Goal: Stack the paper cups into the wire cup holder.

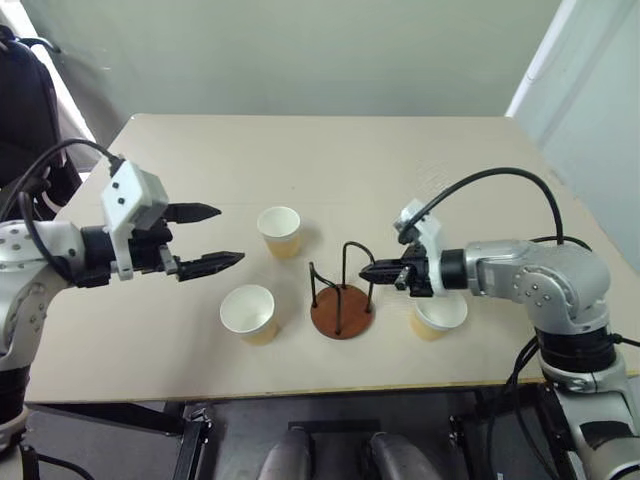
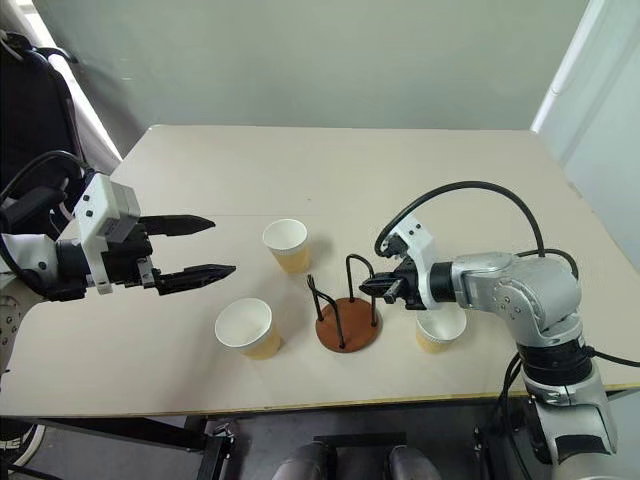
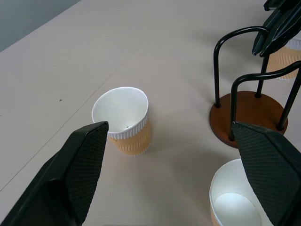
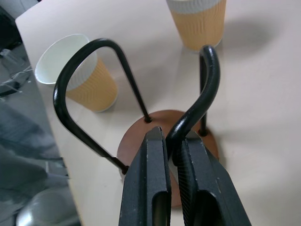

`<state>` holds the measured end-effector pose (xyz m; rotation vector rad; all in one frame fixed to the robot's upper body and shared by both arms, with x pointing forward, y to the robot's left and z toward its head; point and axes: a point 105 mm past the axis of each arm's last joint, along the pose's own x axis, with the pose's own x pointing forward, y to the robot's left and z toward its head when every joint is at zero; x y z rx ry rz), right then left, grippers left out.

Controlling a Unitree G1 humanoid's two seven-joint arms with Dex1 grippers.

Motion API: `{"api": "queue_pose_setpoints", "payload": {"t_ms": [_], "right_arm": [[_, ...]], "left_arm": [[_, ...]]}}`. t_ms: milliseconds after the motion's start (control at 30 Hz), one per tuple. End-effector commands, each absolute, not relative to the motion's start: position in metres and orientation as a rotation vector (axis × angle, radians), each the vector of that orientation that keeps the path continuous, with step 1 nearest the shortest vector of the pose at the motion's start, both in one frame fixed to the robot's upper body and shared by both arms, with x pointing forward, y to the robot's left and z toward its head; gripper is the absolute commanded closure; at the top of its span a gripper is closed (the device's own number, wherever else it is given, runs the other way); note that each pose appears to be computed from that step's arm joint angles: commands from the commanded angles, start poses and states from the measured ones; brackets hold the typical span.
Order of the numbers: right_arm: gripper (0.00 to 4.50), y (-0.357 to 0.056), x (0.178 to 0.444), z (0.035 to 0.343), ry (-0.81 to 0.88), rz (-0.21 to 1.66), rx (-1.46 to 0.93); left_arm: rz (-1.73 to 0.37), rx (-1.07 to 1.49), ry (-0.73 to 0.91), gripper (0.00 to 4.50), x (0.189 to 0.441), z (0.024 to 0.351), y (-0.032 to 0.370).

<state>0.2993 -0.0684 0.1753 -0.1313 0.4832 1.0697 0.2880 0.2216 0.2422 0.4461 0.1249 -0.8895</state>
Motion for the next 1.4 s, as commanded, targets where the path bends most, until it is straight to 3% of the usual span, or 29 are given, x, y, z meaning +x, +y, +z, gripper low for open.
{"api": "queue_pose_setpoints", "payload": {"t_ms": [33, 200, 333, 633, 733, 867, 1000, 1233, 1400], "right_arm": [[4.48, -0.068, 0.299, 0.172, 0.460, 1.061, -0.185], [4.48, -0.071, 0.304, 0.167, 0.444, 1.058, -0.269], [3.34, -0.072, 0.306, 0.164, 0.426, 1.081, -0.332], [0.20, -0.070, 0.304, 0.170, 0.344, 1.180, -0.439], [0.20, -0.081, 0.305, 0.182, 0.329, 1.198, -0.471], [0.20, -0.106, 0.298, 0.234, 0.262, 1.230, -0.504], [0.20, -0.133, 0.286, 0.257, 0.258, 1.196, -0.573], [0.20, -0.165, 0.240, 0.240, 0.462, 1.236, -0.641], [0.20, -0.168, 0.238, 0.206, 0.571, 1.189, -0.701]], "left_arm": [[-0.881, 0.497, 0.078, 0.00, 0.286, 0.257, 0.221], [-0.880, 0.501, 0.073, 0.00, 0.287, 0.257, 0.220], [-0.881, 0.503, 0.073, 0.00, 0.289, 0.257, 0.220], [-0.882, 0.509, 0.071, 0.00, 0.290, 0.259, 0.220], [-0.883, 0.511, 0.071, 0.00, 0.290, 0.260, 0.220], [-0.934, 0.493, 0.045, 0.00, 0.281, 0.271, 0.217], [-1.036, 0.506, 0.037, 0.00, 0.268, 0.281, 0.210], [-1.265, 0.550, 0.158, 0.00, 0.248, 0.261, 0.192], [-1.310, 0.575, 0.138, 0.00, 0.254, 0.254, 0.182]]}}
